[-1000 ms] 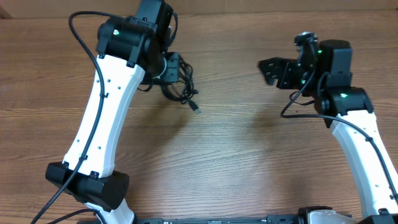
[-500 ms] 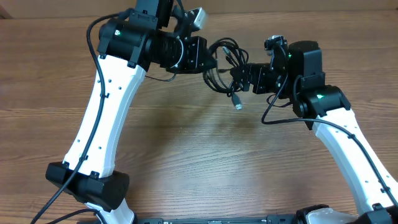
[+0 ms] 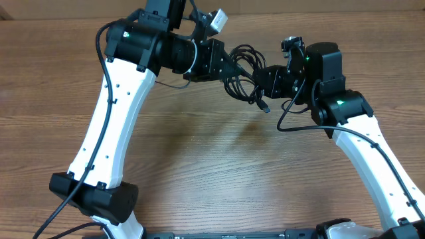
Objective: Untangle cables
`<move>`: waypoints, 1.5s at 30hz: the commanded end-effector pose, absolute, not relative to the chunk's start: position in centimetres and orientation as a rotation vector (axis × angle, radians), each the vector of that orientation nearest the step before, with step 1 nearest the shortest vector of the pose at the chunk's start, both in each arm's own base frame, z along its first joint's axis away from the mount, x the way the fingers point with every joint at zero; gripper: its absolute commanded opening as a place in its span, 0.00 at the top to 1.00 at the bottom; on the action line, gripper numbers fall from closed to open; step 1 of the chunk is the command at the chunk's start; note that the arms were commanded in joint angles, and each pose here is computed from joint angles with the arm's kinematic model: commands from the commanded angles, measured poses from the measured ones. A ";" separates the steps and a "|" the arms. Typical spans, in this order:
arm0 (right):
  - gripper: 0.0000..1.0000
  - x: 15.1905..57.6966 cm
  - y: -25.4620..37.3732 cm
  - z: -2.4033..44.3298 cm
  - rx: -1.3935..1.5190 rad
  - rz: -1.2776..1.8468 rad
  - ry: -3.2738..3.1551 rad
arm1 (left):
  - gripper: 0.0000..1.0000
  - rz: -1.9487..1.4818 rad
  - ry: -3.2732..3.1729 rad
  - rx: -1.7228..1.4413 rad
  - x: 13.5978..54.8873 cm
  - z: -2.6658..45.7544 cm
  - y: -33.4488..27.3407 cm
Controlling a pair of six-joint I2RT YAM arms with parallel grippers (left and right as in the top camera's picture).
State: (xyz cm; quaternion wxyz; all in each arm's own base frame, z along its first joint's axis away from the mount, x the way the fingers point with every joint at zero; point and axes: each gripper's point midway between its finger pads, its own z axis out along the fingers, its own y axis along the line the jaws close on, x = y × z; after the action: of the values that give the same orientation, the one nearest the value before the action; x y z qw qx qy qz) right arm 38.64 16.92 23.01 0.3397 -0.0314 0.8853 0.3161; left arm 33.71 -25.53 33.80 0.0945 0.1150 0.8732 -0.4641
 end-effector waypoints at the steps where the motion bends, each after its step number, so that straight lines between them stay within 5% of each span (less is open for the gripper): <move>1: 0.96 40.9 10.7 18.9 0.098 0.524 2.394 | 0.96 -1.471 2.475 0.339 32.7 38.0 -22.6; 15: 0.96 42.1 -1.9 18.2 0.384 0.275 2.354 | 0.96 -1.201 2.565 0.160 31.0 37.4 -14.5; 21: 0.96 42.1 1.6 18.7 0.322 0.460 2.360 | 0.96 -1.091 2.597 0.160 31.3 36.6 -14.0; 27: 0.96 41.5 6.9 18.7 0.173 0.520 2.388 | 0.94 -0.581 2.653 0.202 33.5 33.8 -12.2; 30: 0.96 41.1 10.0 19.1 0.081 0.559 2.389 | 0.77 -0.324 2.630 0.230 34.9 33.0 -11.5; 31: 0.96 40.8 11.7 19.5 0.028 0.583 2.379 | 0.54 -0.270 2.612 0.265 35.7 32.5 -12.4; 35: 0.96 40.3 14.4 21.6 -0.057 0.617 2.343 | 0.14 -0.223 2.589 0.434 37.0 30.9 -15.0; 45: 0.96 38.0 15.1 32.5 -0.126 0.691 2.216 | 0.09 -0.595 2.490 0.821 37.9 28.6 -21.5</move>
State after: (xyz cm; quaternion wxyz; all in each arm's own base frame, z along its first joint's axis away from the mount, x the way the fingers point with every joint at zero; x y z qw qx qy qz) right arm 38.95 14.90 25.01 0.3284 -0.0298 0.9119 0.2444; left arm 38.75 -18.81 28.22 0.2280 0.2206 0.9379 -0.1406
